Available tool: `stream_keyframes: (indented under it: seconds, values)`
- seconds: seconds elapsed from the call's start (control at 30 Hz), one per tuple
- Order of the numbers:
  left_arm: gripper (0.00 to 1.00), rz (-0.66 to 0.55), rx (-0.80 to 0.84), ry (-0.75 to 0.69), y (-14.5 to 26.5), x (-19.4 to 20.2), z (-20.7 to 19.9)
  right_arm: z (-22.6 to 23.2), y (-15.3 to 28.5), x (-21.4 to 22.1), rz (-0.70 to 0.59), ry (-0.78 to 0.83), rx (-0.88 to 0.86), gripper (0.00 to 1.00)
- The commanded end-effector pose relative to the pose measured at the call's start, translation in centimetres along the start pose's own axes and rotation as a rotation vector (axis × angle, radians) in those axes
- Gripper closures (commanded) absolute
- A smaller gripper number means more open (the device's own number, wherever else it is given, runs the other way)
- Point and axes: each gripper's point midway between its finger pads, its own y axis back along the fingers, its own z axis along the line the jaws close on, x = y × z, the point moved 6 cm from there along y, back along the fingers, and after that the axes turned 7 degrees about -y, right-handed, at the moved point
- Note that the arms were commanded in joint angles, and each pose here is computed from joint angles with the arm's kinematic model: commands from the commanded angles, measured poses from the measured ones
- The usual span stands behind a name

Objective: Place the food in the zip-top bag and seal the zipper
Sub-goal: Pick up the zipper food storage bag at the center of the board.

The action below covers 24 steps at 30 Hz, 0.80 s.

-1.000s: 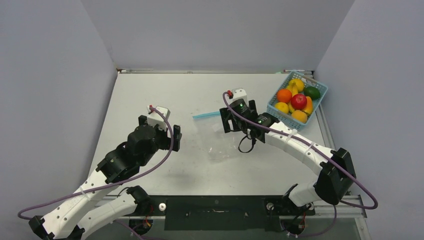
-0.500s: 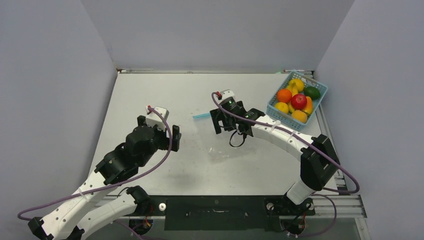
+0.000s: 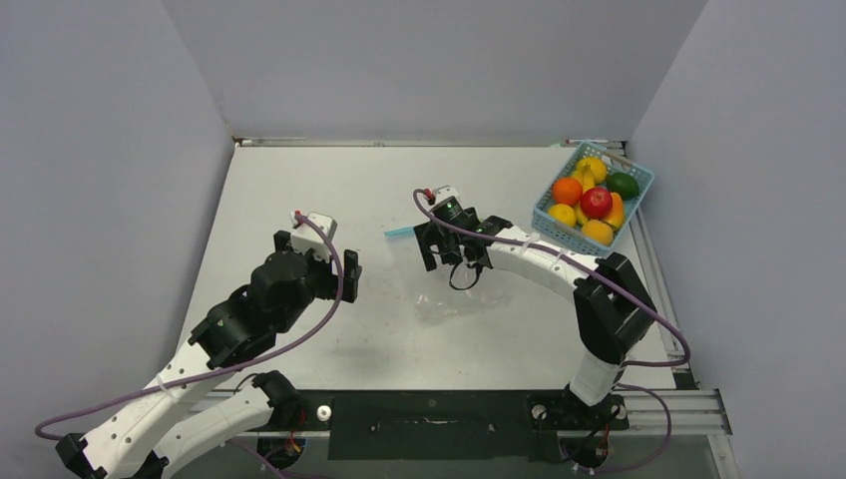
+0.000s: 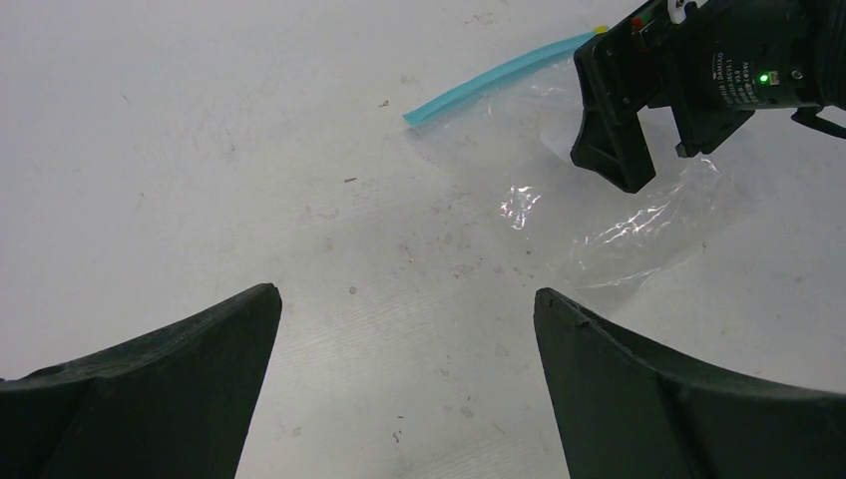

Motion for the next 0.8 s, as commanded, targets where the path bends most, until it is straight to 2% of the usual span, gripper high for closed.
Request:
stream_keyframes:
  seconds: [0.0, 0.27, 0.53, 0.77]
  values:
    - [0.04, -0.041, -0.008, 0.010, 0.4, -1.3, 0.3, 0.5, -0.2, -1.8, -0.053, -0.008, -0.029, 0.10]
    - [0.04, -0.036, -0.013, 0.008, 0.3, -1.2, 0.3, 0.3, -1.3, -0.8, -0.023, -0.003, -0.030, 0.10]
    - [0.04, -0.032, -0.014, 0.006, 0.3, -1.1, 0.3, 0.1, -2.0, 0.1, 0.005, -0.002, -0.047, 0.03]
    - [0.04, -0.031, -0.013, 0.006, 0.2, -1.1, 0.3, -0.1, -2.3, 0.6, 0.017, -0.003, -0.052, 0.20]
